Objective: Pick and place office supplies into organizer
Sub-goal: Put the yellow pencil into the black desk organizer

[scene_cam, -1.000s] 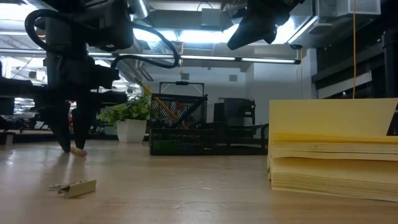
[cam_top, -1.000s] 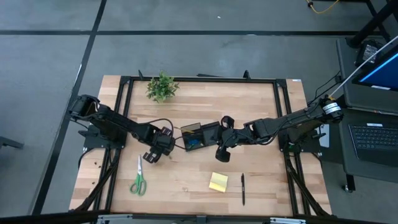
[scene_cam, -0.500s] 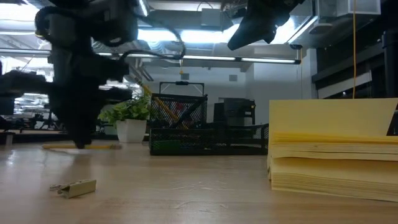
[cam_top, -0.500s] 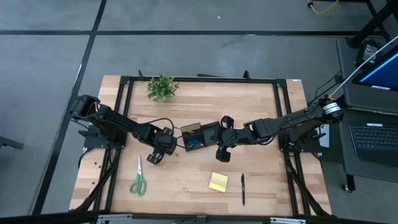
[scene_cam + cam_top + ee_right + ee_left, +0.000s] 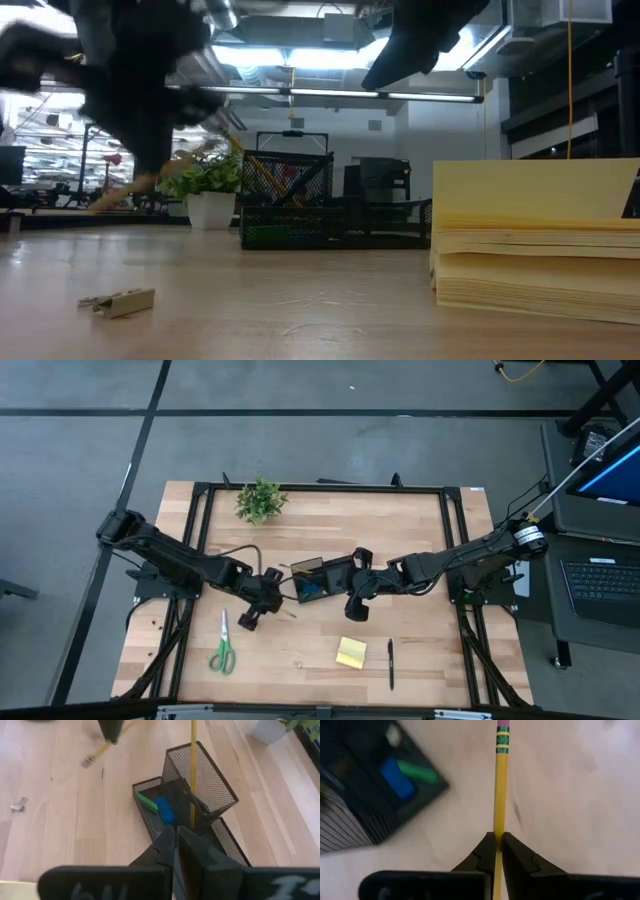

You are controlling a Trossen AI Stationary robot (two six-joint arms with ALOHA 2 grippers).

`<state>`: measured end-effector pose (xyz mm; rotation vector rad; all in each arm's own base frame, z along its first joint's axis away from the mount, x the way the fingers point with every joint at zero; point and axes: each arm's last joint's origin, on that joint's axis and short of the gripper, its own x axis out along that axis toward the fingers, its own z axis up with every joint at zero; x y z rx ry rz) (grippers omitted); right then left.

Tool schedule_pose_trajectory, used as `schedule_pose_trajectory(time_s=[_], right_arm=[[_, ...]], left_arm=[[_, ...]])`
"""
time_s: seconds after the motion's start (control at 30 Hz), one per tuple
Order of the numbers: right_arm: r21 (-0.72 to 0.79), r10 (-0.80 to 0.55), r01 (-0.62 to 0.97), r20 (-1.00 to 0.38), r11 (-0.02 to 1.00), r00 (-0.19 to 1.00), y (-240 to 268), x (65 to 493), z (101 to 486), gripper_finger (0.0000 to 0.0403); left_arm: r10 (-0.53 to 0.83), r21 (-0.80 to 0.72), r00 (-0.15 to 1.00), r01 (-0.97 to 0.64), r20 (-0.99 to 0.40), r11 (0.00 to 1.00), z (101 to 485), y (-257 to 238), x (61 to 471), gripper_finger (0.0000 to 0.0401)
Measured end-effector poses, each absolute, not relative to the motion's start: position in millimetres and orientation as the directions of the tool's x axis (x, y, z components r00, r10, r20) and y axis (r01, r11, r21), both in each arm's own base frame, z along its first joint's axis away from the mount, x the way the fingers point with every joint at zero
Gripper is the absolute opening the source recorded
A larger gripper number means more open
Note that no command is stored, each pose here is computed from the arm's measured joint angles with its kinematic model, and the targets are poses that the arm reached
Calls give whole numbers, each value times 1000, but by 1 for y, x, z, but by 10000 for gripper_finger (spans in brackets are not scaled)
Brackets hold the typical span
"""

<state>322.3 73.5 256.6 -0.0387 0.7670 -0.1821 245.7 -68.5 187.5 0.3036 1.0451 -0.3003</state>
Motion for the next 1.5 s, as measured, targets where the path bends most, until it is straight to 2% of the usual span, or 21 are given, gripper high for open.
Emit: schedule_pose_trajectory(time_s=[0.17, 0.37, 0.6, 0.77, 1.03, 1.13, 1.33, 1.5], right_arm=[[-107, -178, 143, -677, 984, 715, 73, 324, 257, 25], [-100, -173, 142, -662, 985, 730, 73, 325, 259, 25], [-98, -172, 143, -659, 985, 732, 73, 326, 259, 25], [-95, -169, 142, -656, 985, 735, 74, 326, 259, 25], [-93, -168, 142, -652, 986, 739, 74, 326, 260, 25], [-93, -167, 142, -652, 986, 739, 74, 326, 260, 25], [-93, -168, 142, -652, 986, 740, 74, 326, 260, 25], [-93, -168, 141, -651, 986, 740, 74, 326, 260, 25]], left_arm=[[-156, 123, 628, 378, -762, 918, 220, -72, 239, 14], [-212, 164, 815, 348, -539, 923, 262, -70, 232, 15], [-231, 191, 930, 291, -285, 937, 294, -67, 230, 15], [-218, 218, 953, 263, -211, 940, 285, -64, 231, 15], [-84, 213, 996, 89, -32, 973, 268, -42, 232, 15], [-2, 179, 1000, 5, -13, 984, 256, -29, 230, 15], [74, 108, 995, -81, 67, 991, 238, -11, 228, 15], [109, 85, 993, -113, 45, 990, 227, -3, 235, 15]])
